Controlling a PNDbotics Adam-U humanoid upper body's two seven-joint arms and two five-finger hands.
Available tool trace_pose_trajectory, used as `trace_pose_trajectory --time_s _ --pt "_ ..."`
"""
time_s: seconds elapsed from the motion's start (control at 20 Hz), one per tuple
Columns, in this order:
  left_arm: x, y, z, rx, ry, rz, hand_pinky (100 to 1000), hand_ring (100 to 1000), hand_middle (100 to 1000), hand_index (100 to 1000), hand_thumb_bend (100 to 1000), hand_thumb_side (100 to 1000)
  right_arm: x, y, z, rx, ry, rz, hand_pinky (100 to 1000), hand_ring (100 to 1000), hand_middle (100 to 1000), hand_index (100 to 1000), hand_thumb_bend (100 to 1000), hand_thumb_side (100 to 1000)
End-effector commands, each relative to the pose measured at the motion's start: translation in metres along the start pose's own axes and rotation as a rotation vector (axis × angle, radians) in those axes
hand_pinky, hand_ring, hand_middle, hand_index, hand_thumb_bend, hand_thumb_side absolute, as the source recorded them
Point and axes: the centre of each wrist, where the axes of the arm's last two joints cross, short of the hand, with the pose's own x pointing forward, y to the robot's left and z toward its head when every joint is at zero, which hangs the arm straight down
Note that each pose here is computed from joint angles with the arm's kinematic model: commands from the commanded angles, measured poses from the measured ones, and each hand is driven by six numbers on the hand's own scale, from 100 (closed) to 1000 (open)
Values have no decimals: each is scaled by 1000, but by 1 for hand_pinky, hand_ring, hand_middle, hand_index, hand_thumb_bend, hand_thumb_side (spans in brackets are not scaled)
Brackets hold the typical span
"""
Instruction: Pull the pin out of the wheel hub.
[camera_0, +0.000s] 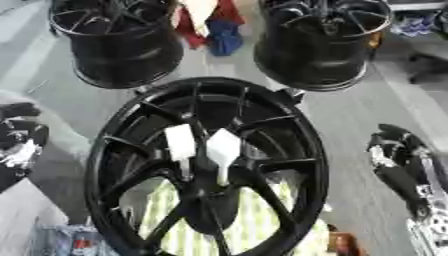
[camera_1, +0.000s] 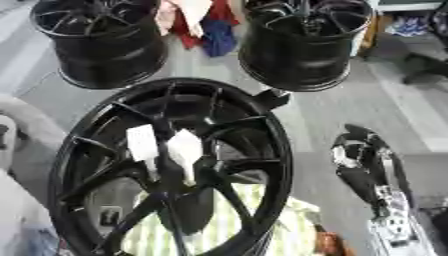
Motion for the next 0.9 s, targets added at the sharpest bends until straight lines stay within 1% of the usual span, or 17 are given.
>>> trace_pose_trajectory --time_s 0.05,0.3,0.4,0.5,0.55,0.6,0.75,0.9 --pt "16 18 -3 -47 -58 -88 522 668 717 808 363 328 7 -4 -4 0 -29 8 684 585 651 787 100 274" --pt "38 36 -5 -168 -136 -218 547 696 745 830 369 306 7 -4 -4 2 -29 11 684 585 651 787 100 274" --pt "50 45 -7 -248 -174 -296 568 712 762 844 360 296 7 -4 -4 5 -30 14 684 585 650 787 100 274" --pt "62 53 -11 -329 -205 -375 589 721 771 850 363 305 7 -5 -5 7 -31 17 684 585 650 787 100 274" --pt "67 57 -14 -379 -221 -420 607 725 775 855 303 392 7 -5 -5 8 -31 19 684 585 650 787 100 270" --pt "72 61 -17 -432 -239 -466 615 728 776 856 356 303 6 -5 -4 10 -30 20 684 585 650 787 100 275" --pt "92 70 -32 -601 -280 -601 649 732 777 863 341 273 6 -5 -5 18 -29 23 684 585 650 787 100 275" --pt "111 73 -51 -760 -312 -719 683 741 786 871 338 264 6 -4 -5 28 -29 25 684 585 650 787 100 275"
